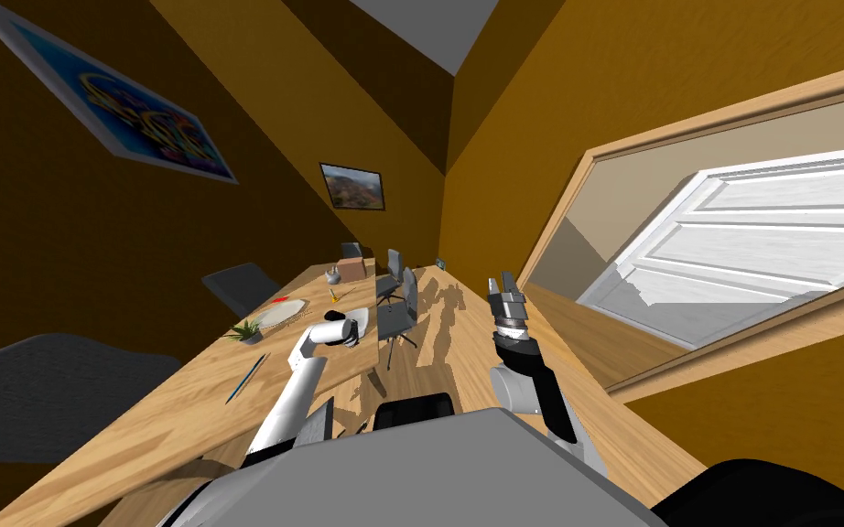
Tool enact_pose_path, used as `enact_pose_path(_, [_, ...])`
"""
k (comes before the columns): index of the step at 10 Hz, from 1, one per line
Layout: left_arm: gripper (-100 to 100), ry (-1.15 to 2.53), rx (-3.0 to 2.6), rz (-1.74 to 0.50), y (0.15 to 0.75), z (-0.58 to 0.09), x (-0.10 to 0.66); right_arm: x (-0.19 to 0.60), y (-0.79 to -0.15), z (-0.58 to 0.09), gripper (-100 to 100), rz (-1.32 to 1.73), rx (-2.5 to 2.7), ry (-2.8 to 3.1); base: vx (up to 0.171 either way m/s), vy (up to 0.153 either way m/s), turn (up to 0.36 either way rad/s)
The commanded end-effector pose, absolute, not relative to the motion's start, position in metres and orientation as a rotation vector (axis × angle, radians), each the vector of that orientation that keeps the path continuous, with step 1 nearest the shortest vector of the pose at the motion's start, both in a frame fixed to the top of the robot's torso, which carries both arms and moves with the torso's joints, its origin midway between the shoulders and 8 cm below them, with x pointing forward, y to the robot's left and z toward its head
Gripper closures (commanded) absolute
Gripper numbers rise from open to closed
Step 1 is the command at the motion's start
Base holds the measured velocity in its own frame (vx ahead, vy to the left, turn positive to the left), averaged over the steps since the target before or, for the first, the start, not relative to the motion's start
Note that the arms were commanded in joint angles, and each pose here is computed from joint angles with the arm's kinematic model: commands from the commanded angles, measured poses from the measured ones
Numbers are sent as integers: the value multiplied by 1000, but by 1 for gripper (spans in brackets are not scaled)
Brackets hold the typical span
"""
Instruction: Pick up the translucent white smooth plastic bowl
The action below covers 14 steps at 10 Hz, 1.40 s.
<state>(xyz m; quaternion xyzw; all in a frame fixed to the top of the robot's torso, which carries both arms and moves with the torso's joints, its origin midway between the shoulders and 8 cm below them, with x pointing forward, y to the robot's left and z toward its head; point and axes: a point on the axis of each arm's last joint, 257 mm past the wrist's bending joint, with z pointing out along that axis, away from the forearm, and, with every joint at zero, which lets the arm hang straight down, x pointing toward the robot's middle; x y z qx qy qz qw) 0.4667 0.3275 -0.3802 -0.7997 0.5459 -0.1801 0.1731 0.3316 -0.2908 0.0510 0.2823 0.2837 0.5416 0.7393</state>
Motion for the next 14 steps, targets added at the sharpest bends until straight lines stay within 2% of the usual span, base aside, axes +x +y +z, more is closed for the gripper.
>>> enact_pose_path(1, [-100, 1549, -2268, -512, 327, -388, 467, 332, -291, 51, 0, 1188, 619, 623, 18, 1, 8])
enact_pose_path(4, [-100, 1550, -2269, -510, 328, -395, 466, 332, -291, 51, 0, 1188, 619, 623, 27, 1, 9])
enact_pose_path(5, [100, 1549, -2267, -512, 328, -395, 466, 332, -291, 51, 0, 1188, 619, 623, 0, 0, 0])
enact_pose_path(9, [100, 1545, -2278, -521, 325, -395, 467, 332, -291, 51, 0, 1188, 619, 623, 1, 0, 3])
enact_pose_path(10, [0, 1546, -2278, -520, 325, -395, 466, 332, -291, 51, 0, 1188, 619, 623, 0, 0, 0])
enact_pose_path(11, [100, 1549, -2268, -512, 327, -386, 467, 332, -291, 51, 0, 1188, 619, 623, -20, 1, -26])
enact_pose_path(13, [100, 1548, -2267, -514, 328, -385, 467, 332, -291, 51, 0, 1188, 619, 623, -21, 0, -14])
enact_pose_path(14, [0, 1549, -2267, -511, 328, -384, 467, 332, -291, 51, 0, 1188, 619, 623, 0, 0, 0])
